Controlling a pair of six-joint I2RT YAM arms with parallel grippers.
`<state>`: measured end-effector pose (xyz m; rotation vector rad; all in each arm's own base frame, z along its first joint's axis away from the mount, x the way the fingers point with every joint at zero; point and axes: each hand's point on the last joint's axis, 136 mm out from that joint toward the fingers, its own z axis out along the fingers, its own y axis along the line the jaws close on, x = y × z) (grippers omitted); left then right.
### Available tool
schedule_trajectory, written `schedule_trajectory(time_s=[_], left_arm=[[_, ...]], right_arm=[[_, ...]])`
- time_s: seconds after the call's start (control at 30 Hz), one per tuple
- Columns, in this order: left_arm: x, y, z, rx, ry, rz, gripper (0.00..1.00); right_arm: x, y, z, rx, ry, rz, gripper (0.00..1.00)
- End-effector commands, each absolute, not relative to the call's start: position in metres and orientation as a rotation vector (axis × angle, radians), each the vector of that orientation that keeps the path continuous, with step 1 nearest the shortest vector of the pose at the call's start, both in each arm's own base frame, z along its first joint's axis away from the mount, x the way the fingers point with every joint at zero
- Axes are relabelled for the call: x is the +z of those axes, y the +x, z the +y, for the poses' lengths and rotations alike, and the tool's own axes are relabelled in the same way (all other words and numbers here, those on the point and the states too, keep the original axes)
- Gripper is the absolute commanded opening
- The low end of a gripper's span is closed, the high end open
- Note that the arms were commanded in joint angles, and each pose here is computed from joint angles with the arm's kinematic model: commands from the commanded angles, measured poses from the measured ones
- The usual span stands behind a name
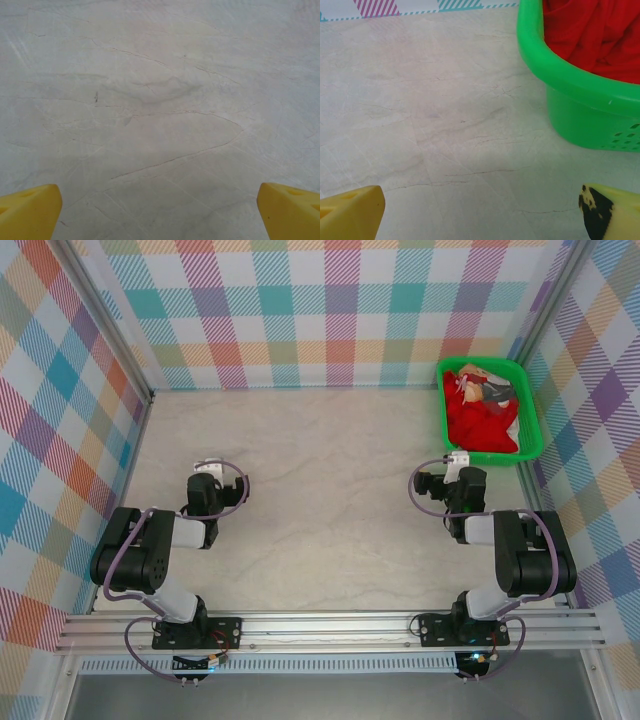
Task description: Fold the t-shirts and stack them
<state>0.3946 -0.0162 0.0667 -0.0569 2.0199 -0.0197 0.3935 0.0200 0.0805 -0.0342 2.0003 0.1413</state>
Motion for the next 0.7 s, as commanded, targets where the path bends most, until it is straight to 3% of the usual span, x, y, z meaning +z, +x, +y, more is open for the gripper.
schedule_trajectory(time_s=[0.0, 0.4, 0.53, 0.67], left_arm=[[0.081, 0.401, -0.014, -0.024, -0.069, 1.971, 1.0], [0.082, 0.401, -0.014, -0.024, -0.067, 1.967, 1.0], [0.104, 0.401, -0.015, -0.021, -0.066, 1.992, 1.0], [0.156, 0.393, -0.013, -0.056, -0.137, 1.957, 1.0]], right_arm=[[0.091, 0.398, 0.021, 0.144, -0.033, 1.961, 0.99], [0.092, 0.397, 0.022, 0.146, -0.036, 1.955, 0.99], [0.109, 0.399, 0.027, 0.171, -0.065, 2.026, 1.0], [0.132, 0.405, 0.014, 0.097, -0.011, 2.16, 0.96]])
